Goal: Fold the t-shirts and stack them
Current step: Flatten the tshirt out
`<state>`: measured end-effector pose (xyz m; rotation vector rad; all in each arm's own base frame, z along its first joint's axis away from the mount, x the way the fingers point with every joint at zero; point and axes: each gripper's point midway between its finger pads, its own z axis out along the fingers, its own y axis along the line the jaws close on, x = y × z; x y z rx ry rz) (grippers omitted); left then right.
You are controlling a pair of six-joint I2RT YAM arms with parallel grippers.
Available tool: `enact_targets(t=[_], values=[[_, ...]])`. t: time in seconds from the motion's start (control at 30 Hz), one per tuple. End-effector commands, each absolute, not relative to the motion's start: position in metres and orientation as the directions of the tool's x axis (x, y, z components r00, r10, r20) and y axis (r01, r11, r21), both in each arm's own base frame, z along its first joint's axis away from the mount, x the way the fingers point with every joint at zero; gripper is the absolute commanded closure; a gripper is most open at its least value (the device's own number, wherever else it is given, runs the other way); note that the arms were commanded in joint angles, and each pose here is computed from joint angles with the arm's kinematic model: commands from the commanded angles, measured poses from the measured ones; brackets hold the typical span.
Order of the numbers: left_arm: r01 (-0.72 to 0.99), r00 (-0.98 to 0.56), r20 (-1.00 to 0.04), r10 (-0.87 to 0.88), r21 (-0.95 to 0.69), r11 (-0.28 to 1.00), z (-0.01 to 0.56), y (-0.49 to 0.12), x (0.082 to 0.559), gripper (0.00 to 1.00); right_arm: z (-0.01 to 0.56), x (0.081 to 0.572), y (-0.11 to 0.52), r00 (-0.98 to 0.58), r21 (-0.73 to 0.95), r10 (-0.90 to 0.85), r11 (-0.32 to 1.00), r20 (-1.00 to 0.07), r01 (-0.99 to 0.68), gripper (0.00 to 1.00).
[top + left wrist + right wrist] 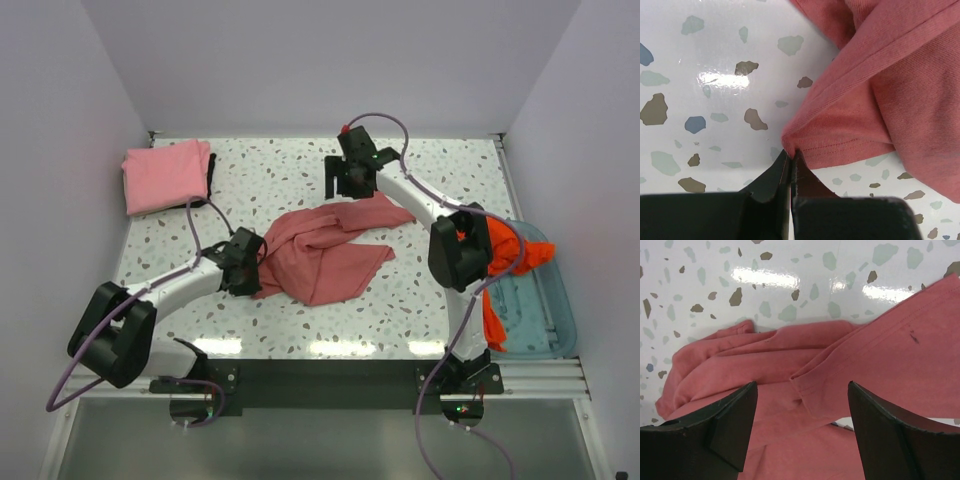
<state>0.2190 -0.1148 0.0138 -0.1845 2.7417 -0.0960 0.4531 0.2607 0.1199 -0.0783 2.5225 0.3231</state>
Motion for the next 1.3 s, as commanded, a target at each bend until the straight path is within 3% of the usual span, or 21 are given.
enact_targets(t=[0.0,0.4,0.5,0.73,0.9,0.93,1.0,1.27], values=[[-0.122,-0.904,-0.4,-0.147,-0.088,0.989,0.018,-0.116,0.23,1.0,0.121,0.459,0.255,-0.828,0.18,-0.013,0.974,-0.561,-0.137,0.24],[-0.113,-0.913,-0.386,-0.135,-0.079,0.99,0.016,-0.119,0.233,1.0,0.073,0.458,0.258,-0.866,0.15,-0.054,0.978,-0.496,-0.147,0.26],[-0.115,-0.914,-0.383,-0.136,-0.077,0.99,0.016,-0.119,0.234,1.0,0.068,0.457,0.256,-0.875,0.133,-0.06,0.981,-0.48,-0.141,0.34],[-0.127,-0.908,-0.395,-0.136,-0.049,0.991,0.02,-0.112,0.238,1.0,0.081,0.451,0.244,-0.875,0.104,-0.062,0.986,-0.48,-0.127,0.69],[-0.15,-0.881,-0.454,-0.133,0.0,0.989,0.043,-0.099,0.259,1.0,0.105,0.454,0.231,-0.856,0.087,-0.039,0.991,-0.515,-0.098,0.73],[-0.151,-0.879,-0.459,-0.132,0.006,0.988,0.046,-0.098,0.263,1.0,0.108,0.455,0.228,-0.855,0.088,-0.029,0.992,-0.517,-0.087,0.88],[-0.16,-0.865,-0.485,-0.13,0.02,0.987,0.058,-0.093,0.274,1.0,0.122,0.458,0.218,-0.844,0.095,-0.003,0.993,-0.536,-0.064,1.0],[-0.225,-0.762,-0.634,-0.134,0.065,0.972,0.13,-0.066,0.334,1.0,0.202,0.476,0.156,-0.759,0.146,0.136,0.988,-0.637,0.054,1.0]])
